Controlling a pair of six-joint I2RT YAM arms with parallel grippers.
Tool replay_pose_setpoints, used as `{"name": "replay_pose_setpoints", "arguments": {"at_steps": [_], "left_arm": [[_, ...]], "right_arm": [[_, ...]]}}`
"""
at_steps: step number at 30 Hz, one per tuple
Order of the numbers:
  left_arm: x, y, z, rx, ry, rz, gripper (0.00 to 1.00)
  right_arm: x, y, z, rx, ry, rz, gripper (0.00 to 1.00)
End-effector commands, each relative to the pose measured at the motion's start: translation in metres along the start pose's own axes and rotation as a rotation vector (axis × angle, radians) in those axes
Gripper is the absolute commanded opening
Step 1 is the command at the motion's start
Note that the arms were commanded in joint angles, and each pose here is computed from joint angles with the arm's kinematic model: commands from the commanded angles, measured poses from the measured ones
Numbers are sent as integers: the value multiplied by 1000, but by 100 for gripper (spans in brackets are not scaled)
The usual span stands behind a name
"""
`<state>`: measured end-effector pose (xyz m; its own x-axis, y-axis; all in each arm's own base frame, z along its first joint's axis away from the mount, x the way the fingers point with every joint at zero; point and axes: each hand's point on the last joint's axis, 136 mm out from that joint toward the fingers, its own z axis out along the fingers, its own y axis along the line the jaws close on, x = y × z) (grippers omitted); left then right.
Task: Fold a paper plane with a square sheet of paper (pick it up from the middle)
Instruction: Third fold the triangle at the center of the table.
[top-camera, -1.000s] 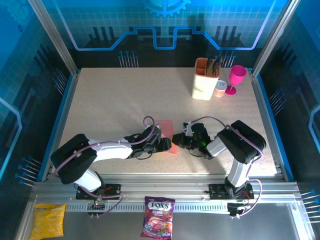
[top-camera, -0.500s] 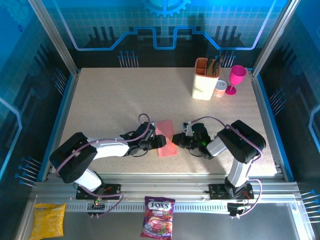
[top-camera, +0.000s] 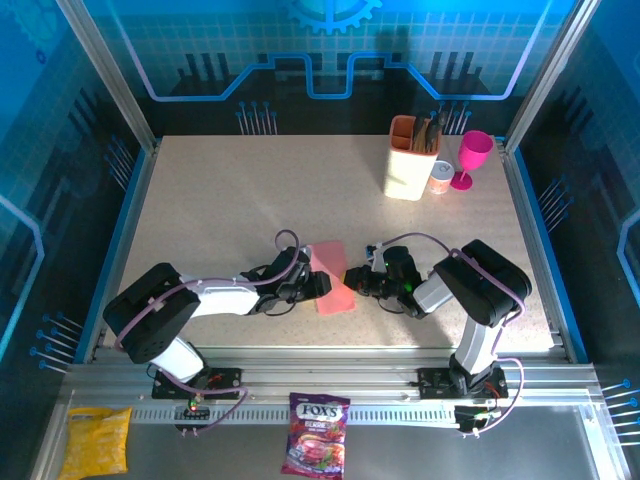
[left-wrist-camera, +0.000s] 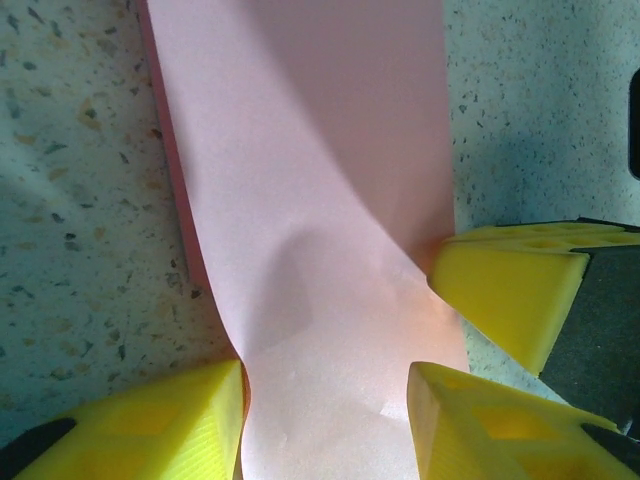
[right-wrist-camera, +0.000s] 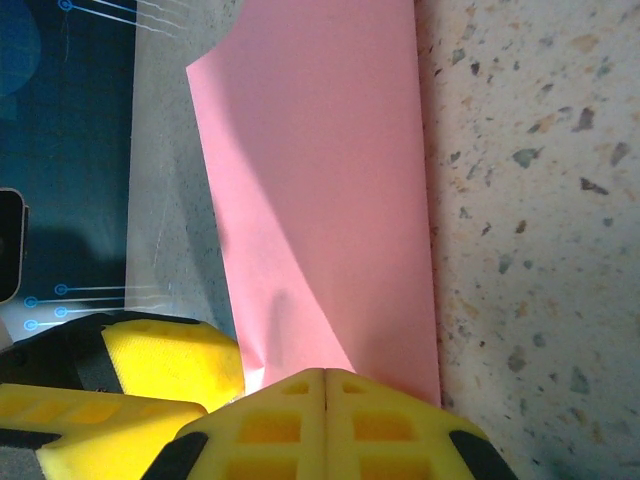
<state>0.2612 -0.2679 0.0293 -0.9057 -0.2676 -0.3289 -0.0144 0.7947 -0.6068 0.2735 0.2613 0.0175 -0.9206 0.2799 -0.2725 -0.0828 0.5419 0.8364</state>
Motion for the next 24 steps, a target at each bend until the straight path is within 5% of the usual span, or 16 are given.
{"name": "replay_pose_setpoints", "arguments": {"at_steps": [1,11,24], "left_arm": [[1,9,-1,-30,-11,-11,48],[3,28,-8,-143,-25,11,47],[-4,7,5,-70,-22,64,41]], "right_arm": [[36,-69,-7,237,88,129,0],[37,-69,-7,234,88,133,0],[39,-71,-7,234,92,138,0]]}}
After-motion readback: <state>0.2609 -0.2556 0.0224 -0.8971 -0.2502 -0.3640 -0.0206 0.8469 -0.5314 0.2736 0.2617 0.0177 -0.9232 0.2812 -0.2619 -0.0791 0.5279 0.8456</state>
